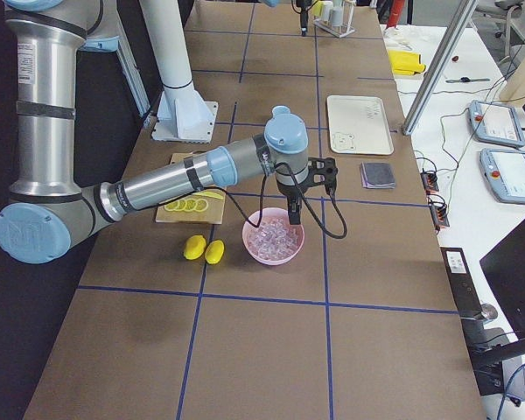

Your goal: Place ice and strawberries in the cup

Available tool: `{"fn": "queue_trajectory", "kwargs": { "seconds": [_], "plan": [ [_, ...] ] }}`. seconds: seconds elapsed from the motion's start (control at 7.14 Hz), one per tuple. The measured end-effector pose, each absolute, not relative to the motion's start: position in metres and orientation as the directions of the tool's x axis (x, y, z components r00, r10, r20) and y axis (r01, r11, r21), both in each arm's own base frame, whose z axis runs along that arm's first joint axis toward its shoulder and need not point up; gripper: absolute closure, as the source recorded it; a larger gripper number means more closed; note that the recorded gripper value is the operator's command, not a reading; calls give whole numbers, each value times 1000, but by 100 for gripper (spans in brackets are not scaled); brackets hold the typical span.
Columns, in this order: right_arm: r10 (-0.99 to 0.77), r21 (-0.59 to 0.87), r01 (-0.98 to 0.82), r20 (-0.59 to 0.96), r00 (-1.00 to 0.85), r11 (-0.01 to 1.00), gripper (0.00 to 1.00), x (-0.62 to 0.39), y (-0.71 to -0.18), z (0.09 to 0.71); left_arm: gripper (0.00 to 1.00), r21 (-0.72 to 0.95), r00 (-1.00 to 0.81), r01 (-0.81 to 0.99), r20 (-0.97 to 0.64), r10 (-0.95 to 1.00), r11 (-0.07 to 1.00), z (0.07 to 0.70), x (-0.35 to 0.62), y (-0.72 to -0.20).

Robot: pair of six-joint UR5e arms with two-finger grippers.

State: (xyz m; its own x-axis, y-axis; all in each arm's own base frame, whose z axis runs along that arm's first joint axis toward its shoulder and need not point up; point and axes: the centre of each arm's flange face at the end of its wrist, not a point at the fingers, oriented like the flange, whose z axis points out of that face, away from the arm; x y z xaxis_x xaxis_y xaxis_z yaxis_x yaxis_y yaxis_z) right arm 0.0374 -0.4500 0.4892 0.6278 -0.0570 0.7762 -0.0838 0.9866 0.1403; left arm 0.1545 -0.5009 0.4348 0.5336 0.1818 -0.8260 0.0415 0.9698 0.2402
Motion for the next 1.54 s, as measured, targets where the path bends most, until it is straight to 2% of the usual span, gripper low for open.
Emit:
{"fn": "queue_trajectory", "kwargs": {
  "seconds": [0.28,0.56,0.84,0.98,1.54],
  "plan": [
    [-143,183,17,704,696,983,0,67,-446,522,17,339,643,-58,-707,295,939,507,52,-491],
    [-161,161,69,676,719,985,0,73,-441,542,17,281,702,-170,-638,316,944,557,-34,-474],
    [-145,131,75,678,721,988,0,74,-440,557,17,138,701,-217,-667,252,966,583,-62,-455],
    [-133,117,72,682,720,991,0,73,-442,563,0,76,677,-209,-708,200,975,589,-63,-447],
    [-136,111,82,686,715,990,0,70,-443,570,0,7,600,-169,-793,108,986,595,-62,-424]
  ]
}}
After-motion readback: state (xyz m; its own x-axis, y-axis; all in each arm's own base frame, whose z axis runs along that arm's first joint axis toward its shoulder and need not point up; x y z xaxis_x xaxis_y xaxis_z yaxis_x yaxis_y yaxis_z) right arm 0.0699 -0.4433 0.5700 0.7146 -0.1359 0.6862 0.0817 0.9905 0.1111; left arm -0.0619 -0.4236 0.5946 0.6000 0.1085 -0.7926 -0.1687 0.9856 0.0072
